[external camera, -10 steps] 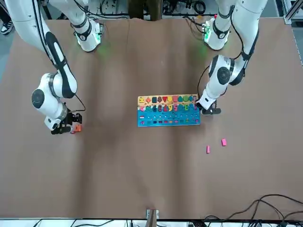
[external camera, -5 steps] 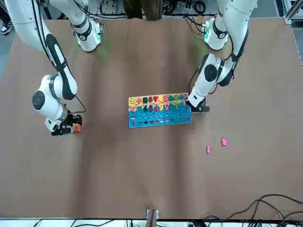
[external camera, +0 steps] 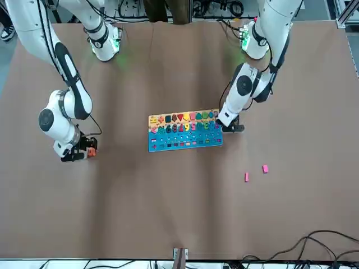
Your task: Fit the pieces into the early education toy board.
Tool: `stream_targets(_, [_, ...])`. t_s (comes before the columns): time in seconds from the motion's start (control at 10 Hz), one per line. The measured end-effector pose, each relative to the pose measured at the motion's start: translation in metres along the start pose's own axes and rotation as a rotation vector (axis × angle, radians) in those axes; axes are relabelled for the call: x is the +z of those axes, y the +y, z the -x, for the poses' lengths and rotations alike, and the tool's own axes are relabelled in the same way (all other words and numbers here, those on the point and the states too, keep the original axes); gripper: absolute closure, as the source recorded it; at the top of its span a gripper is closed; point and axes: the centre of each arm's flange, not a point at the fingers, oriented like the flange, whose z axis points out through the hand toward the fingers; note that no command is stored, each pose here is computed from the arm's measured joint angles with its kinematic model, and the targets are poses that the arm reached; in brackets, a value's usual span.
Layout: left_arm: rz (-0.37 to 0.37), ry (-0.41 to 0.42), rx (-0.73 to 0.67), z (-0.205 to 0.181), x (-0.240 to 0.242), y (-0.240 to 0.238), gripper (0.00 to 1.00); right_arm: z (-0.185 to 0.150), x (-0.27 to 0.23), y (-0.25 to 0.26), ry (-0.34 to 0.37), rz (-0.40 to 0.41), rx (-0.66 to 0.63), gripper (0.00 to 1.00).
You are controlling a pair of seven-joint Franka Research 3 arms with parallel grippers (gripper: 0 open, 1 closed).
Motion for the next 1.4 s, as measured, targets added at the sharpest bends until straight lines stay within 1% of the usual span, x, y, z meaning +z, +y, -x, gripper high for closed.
stream_targets(0.2, [0.005,-0.003,-0.015,-0.003,0.001,0.017,0.99,0.0,0.002,0.0,-0.001,-0.001,0.0,0.36])
stream_targets(0.3, [-0.002,-0.018,-0.023,-0.008,0.002,0.029,0.99,-0.001,0.003,-0.002,0.0,-0.002,-0.001,0.36])
stream_targets(0.5, [-0.041,-0.045,-0.028,-0.024,0.004,0.055,0.99,-0.002,0.005,-0.003,0.003,-0.004,-0.003,0.36])
stream_targets(0.7, [-0.075,-0.04,-0.025,-0.029,0.005,0.068,0.99,-0.002,0.008,-0.003,0.001,-0.005,-0.002,0.37])
stream_targets(0.8, [-0.078,-0.04,-0.023,-0.029,0.006,0.069,0.99,-0.002,0.007,-0.002,0.001,-0.005,-0.001,0.39])
stream_targets(1.1, [-0.065,-0.027,-0.029,-0.038,0.006,0.076,0.99,-0.002,0.007,0.0,0.002,-0.006,0.004,0.39])
stream_targets(1.4, [-0.071,-0.022,-0.059,-0.045,0.007,0.089,0.99,-0.002,0.007,0.001,0.003,-0.006,0.006,0.44])
